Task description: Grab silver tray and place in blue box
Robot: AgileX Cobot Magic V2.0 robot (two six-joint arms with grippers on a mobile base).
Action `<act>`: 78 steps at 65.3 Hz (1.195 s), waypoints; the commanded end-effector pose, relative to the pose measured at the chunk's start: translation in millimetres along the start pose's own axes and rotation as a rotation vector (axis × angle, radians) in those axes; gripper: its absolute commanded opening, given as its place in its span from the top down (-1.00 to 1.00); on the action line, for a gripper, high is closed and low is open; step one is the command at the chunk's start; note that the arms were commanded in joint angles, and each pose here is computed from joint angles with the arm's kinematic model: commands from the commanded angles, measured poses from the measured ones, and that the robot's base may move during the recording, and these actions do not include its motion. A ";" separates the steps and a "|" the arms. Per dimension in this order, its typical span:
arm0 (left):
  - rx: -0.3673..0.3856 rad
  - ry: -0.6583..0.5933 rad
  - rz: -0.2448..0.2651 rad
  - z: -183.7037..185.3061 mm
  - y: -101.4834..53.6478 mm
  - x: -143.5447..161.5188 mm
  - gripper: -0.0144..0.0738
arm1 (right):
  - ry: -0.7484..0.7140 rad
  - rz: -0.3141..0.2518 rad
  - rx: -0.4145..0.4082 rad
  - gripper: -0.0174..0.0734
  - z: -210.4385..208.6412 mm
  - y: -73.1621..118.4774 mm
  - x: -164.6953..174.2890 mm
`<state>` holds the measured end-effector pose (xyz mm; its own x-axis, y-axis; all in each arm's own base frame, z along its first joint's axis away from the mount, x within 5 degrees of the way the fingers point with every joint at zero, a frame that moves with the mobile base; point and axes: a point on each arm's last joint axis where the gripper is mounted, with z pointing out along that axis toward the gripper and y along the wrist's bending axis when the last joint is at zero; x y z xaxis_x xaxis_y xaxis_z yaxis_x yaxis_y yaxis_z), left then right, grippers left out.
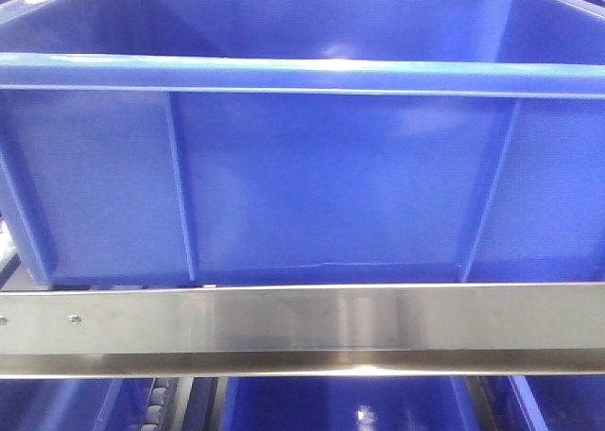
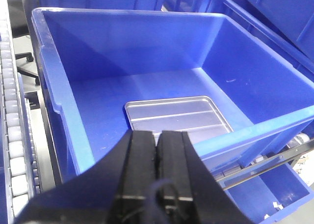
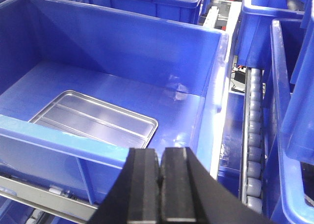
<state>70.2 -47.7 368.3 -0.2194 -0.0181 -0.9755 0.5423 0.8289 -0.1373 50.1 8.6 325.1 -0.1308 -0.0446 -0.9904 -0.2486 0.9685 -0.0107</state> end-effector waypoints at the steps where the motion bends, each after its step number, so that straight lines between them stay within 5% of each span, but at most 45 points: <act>1: 0.039 -0.099 0.002 -3.5 -4.0 -14.7 0.91 | -0.108 -0.027 -0.008 0.49 -2.0 0.7 -16.1; 14: 0.039 -0.099 0.002 -3.5 -4.0 -14.7 0.91 | -0.108 -0.027 -0.008 0.49 -2.0 0.7 -16.1; 20: 0.049 -0.074 -0.040 -2.8 -4.7 -11.5 0.91 | -0.108 -0.027 -0.008 0.49 -2.0 0.7 -16.1; 29: 0.026 -0.097 0.043 -10.1 -2.6 -6.7 0.91 | -0.108 -0.027 -0.008 0.49 -2.0 0.7 -16.1; 37: -0.087 -0.197 0.096 -18.6 6.2 5.0 0.91 | -0.108 -0.027 -0.008 0.49 -2.0 0.7 -16.1; 57: -0.351 -0.307 0.087 -28.6 27.2 87.6 0.91 | -0.108 -0.027 -0.008 0.49 -2.0 0.7 -16.1; 78: -0.521 -0.380 0.061 -13.3 48.9 149.4 0.91 | -0.105 -0.027 -0.008 0.49 -1.9 0.6 -15.8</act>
<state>54.7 -5.4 206.8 -0.0208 -0.0573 -0.9981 0.0878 0.9944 -0.0589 50.1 8.6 325.1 -0.1302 -0.0472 -0.9904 -0.2489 0.9684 -0.0134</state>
